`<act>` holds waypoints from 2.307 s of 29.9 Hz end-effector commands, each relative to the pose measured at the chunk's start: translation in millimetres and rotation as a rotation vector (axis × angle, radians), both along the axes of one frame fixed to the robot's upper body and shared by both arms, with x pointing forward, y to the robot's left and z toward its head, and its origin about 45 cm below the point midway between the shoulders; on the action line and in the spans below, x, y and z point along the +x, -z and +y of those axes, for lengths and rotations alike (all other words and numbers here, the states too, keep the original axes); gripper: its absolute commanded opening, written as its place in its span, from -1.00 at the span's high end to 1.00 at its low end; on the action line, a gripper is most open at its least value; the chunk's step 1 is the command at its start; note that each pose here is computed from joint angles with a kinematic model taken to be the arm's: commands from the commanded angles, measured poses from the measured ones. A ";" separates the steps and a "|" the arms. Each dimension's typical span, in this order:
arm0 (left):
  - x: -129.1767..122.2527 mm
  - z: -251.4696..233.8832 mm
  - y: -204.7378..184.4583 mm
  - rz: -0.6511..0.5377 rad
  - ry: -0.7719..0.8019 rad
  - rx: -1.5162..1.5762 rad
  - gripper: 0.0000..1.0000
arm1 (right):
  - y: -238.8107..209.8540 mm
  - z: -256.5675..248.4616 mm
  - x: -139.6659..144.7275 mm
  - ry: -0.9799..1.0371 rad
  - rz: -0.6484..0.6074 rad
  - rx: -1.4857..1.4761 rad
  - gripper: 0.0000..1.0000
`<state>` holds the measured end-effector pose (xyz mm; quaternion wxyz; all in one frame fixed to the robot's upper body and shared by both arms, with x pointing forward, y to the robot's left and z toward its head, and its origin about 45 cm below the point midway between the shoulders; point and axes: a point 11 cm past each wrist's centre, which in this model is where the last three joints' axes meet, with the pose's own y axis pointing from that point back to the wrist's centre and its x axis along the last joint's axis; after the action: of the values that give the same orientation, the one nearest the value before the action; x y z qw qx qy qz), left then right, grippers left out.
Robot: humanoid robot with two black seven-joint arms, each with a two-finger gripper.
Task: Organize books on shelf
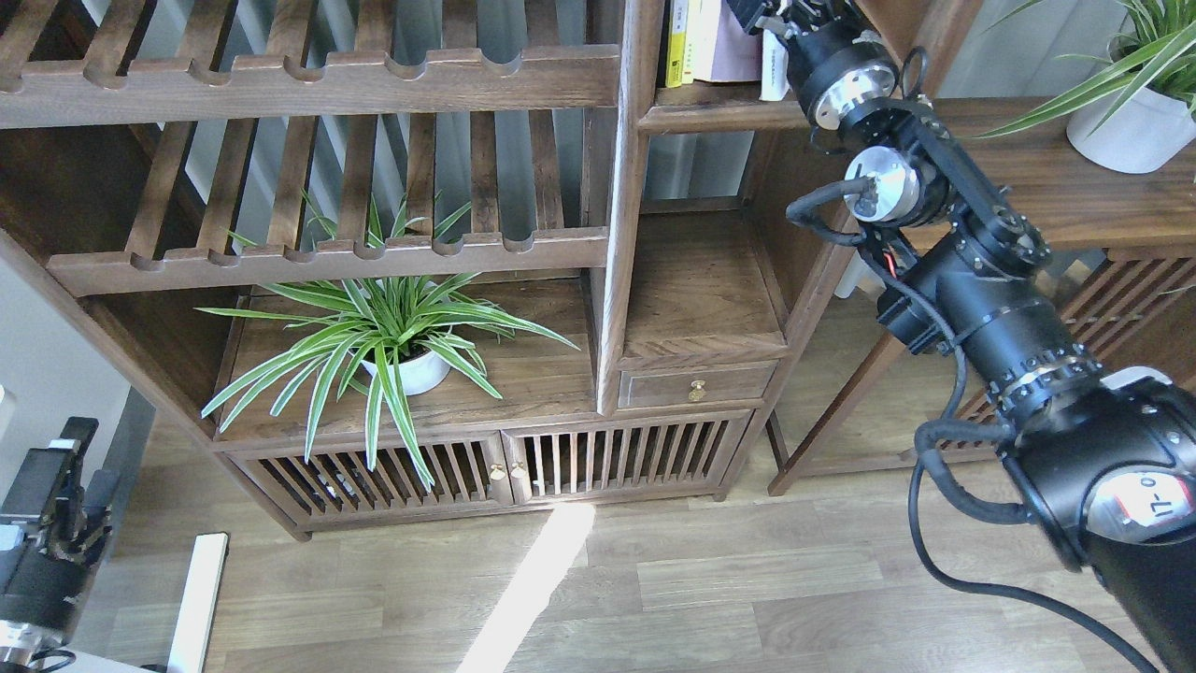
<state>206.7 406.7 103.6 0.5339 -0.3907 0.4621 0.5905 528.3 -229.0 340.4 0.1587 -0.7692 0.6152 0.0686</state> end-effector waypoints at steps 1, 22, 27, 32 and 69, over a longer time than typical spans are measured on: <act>0.0 -0.5 0.3 0.001 0.002 0.000 -0.96 | -12.4 -13.0 -1.4 0.012 -0.031 -0.007 -0.29; 0.6 0.7 -2.3 -0.004 0.005 0.004 -0.96 | -22.8 -3.6 -57.1 -0.133 -0.100 0.064 -0.58; 2.2 -0.5 -5.6 -0.012 0.016 0.005 -0.96 | -24.8 -8.8 -66.2 -0.134 -0.121 0.086 -0.68; 4.1 -0.5 -10.1 -0.023 0.023 0.011 -0.96 | -8.9 -12.7 -82.7 -0.189 -0.129 0.111 -0.86; 165.6 -207.7 -154.0 -0.535 0.608 0.263 -0.91 | 83.6 25.3 -153.6 -0.597 0.104 0.159 -0.80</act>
<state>376.1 220.6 264.3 0.8215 -0.3179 0.3176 0.3509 374.5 -203.4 256.8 0.1599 -0.8967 0.3616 0.1992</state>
